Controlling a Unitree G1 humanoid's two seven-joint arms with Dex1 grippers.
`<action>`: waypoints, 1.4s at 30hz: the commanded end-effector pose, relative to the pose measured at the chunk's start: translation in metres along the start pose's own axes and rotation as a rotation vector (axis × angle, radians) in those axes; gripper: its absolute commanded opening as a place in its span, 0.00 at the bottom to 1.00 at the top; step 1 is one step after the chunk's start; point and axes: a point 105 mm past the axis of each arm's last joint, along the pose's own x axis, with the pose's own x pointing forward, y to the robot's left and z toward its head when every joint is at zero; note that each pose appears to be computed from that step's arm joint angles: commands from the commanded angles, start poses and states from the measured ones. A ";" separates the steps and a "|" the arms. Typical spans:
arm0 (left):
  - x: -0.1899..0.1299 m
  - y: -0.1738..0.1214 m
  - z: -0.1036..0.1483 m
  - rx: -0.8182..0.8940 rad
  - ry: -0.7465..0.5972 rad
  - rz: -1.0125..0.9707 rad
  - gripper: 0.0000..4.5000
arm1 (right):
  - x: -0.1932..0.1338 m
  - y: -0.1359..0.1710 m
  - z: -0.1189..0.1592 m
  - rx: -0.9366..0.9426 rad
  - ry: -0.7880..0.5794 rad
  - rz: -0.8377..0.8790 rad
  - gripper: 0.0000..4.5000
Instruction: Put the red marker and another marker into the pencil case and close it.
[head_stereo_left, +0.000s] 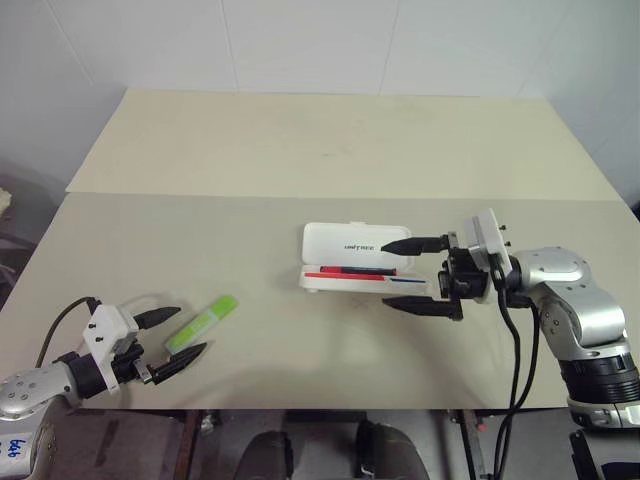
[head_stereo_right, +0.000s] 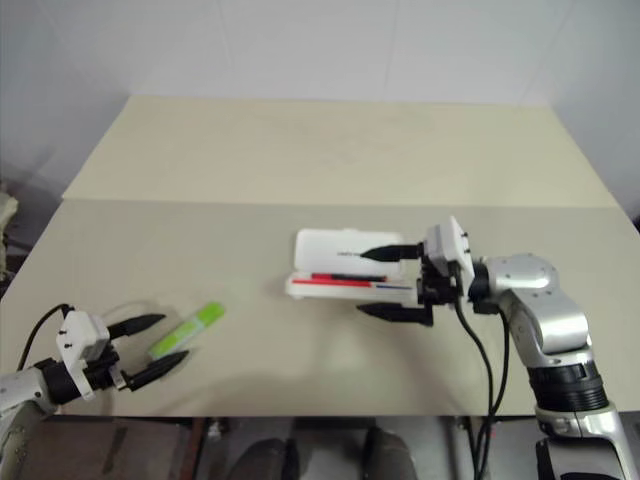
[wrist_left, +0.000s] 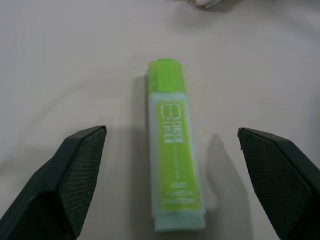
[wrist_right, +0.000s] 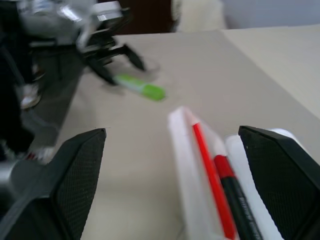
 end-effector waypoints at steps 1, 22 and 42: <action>0.001 0.006 0.003 0.030 -0.010 0.014 1.00 | -0.004 0.007 0.014 -0.116 0.006 0.054 0.99; 0.026 0.005 -0.020 -0.017 0.025 -0.028 0.25 | -0.003 0.002 0.020 -0.151 0.021 0.030 1.00; 0.089 -0.015 0.101 0.213 -0.195 -0.394 0.25 | -0.028 0.010 0.006 -0.120 0.094 -0.106 1.00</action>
